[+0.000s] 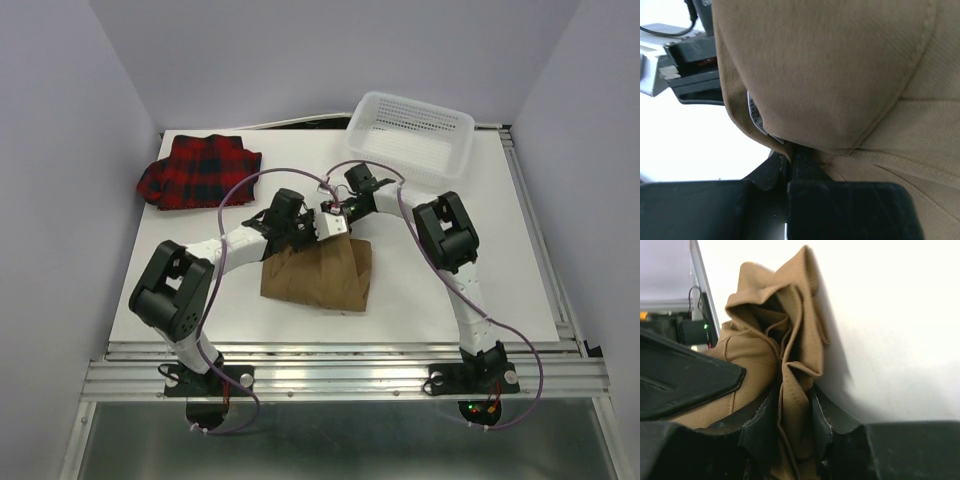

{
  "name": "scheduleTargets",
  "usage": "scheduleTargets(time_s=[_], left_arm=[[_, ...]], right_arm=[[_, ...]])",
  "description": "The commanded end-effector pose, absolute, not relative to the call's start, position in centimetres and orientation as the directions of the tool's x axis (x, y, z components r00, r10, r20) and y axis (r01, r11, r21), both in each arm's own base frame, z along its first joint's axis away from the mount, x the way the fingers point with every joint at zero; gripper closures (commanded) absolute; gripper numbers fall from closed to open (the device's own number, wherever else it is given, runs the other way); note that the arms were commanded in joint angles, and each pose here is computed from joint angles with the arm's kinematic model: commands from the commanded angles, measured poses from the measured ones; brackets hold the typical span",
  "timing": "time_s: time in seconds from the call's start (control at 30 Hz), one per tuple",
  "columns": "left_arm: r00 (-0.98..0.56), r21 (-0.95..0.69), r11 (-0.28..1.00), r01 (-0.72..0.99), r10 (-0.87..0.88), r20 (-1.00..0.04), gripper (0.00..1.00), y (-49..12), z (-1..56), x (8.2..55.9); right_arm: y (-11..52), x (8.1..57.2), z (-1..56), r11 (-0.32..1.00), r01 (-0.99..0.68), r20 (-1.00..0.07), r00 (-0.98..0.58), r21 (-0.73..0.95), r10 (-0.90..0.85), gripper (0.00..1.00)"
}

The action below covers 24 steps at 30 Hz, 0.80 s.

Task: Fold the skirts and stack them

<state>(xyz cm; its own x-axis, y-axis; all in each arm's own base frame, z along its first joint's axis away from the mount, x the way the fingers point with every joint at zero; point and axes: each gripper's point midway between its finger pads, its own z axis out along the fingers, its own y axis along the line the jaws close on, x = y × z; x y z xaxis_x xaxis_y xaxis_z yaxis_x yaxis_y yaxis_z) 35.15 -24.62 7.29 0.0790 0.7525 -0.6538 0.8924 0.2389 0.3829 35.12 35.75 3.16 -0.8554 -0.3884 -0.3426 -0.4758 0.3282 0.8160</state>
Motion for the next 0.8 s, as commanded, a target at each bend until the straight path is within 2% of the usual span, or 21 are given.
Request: scheduleTargets(time_s=[0.0,0.13,0.2,0.27,0.3,0.33,0.43,0.47,0.53,0.57,0.63,0.67,0.77], left_arm=[[0.105,0.41,0.233,0.882,0.75,-0.653,1.0,-24.9,7.1,35.6],[0.1,0.391,0.212,0.896,0.761,-0.642,1.0,-24.9,5.8,35.3],[0.095,0.38,0.203,0.902,0.766,-0.635,1.0,-25.0,5.5,35.3],[0.083,0.355,0.192,0.915,0.771,-0.631,1.0,-25.0,4.9,34.9],[0.077,0.347,0.195,0.917,0.767,-0.637,0.97,-25.2,5.1,35.0],[0.06,0.329,0.201,0.923,0.768,-0.638,0.95,-25.2,4.8,34.9],[0.024,0.301,0.22,0.928,0.771,-0.637,0.85,-25.4,4.9,35.6],[-0.008,0.273,0.236,0.933,0.771,-0.637,0.78,-25.3,4.9,35.5],[-0.026,0.267,0.269,0.925,0.748,-0.664,0.69,-25.4,6.6,36.9],[-0.052,0.244,0.285,0.927,0.743,-0.668,0.46,-25.2,7.2,37.0],[-0.054,0.237,0.3,0.924,0.717,-0.695,0.36,-25.5,9.9,37.9],[-0.07,0.222,0.317,0.922,0.699,-0.712,0.32,-25.6,11.0,38.0],[-0.069,0.22,0.359,0.907,0.642,-0.764,0.27,-25.9,15.8,38.9]], right_arm=[[34.9,39.2,1.4,0.526,-0.465,-0.346,-0.884,0.712,-0.315,0.63],[34.2,42.7,3.3,0.606,-0.446,-0.392,-0.891,0.659,-0.23,0.58],[32.9,45.7,4.5,0.662,-0.431,-0.441,-0.882,0.613,-0.166,0.53],[31.6,47.8,5.4,0.681,-0.401,-0.455,-0.883,0.612,-0.11,0.42],[30.9,48.6,5.3,0.69,-0.353,-0.427,-0.902,0.632,-0.069,0.41],[29.2,50.6,6.7,0.685,-0.335,-0.445,-0.895,0.647,-0.018,0.41],[27.2,51.8,8.4,0.647,-0.318,-0.439,-0.898,0.693,0.03,0.41],[25.9,52.0,10.0,0.627,-0.346,-0.465,-0.885,0.698,0.03,0.41],[24.7,51.6,11.9,0.598,-0.385,-0.496,-0.868,0.703,0.024,0.41],[24.0,50.5,14.3,0.553,-0.433,-0.525,-0.851,0.712,0.01,0.41],[24.3,48.3,18.9,0.479,-0.533,-0.598,-0.801,0.697,-0.022,0.41],[24.2,46.9,19.2,0.463,-0.531,-0.587,-0.809,0.71,-0.028,0.41],[24.3,44.4,22.5,0.397,-0.587,-0.633,-0.774,0.705,-0.021,0.41]])
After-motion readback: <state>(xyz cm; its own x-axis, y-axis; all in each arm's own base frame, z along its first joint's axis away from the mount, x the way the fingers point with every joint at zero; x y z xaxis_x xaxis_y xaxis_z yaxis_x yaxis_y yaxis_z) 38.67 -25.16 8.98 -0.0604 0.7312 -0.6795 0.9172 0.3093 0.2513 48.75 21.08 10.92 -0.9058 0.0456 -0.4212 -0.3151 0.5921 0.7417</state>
